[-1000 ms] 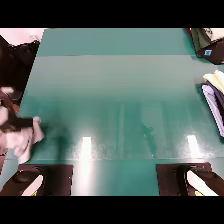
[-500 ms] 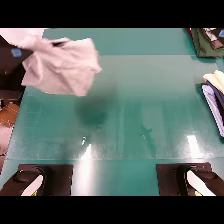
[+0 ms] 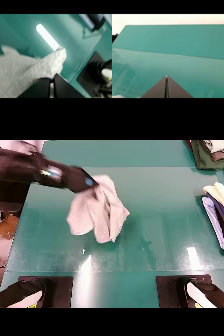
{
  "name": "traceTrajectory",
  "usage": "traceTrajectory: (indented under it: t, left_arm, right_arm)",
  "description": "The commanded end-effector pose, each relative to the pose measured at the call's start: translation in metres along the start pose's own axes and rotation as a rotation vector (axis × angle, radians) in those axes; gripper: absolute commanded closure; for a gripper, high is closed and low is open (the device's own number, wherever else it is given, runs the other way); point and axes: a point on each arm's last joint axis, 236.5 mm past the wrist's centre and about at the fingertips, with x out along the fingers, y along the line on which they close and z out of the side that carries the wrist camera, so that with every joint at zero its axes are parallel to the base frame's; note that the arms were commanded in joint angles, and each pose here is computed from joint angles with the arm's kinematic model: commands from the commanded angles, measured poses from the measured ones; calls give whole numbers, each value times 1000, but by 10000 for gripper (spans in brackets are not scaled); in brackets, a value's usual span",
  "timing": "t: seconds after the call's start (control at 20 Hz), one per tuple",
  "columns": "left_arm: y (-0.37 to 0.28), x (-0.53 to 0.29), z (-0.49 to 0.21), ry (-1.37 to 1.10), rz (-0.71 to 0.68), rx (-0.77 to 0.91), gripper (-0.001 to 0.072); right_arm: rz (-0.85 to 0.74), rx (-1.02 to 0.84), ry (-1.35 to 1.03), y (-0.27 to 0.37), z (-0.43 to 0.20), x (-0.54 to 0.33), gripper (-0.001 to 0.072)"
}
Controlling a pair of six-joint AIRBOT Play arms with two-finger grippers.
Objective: Fold the shirts.
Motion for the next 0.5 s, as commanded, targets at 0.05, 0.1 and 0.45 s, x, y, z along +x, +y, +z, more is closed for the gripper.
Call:
traceTrajectory:
  t: [0.05,0.1,0.45]
  left_arm:
    - [87,53,-71,362,145,-65,115]
    - [106,46,-74,373,207,-108,-3]
    - [132,46,-113,378,255,-263,-6]
  right_arm:
    - [21,1,109,3,-16,4,700]
    - [25,2,131,3,-20,6,700]
    - [21,36,195,-7,-42,19,700]
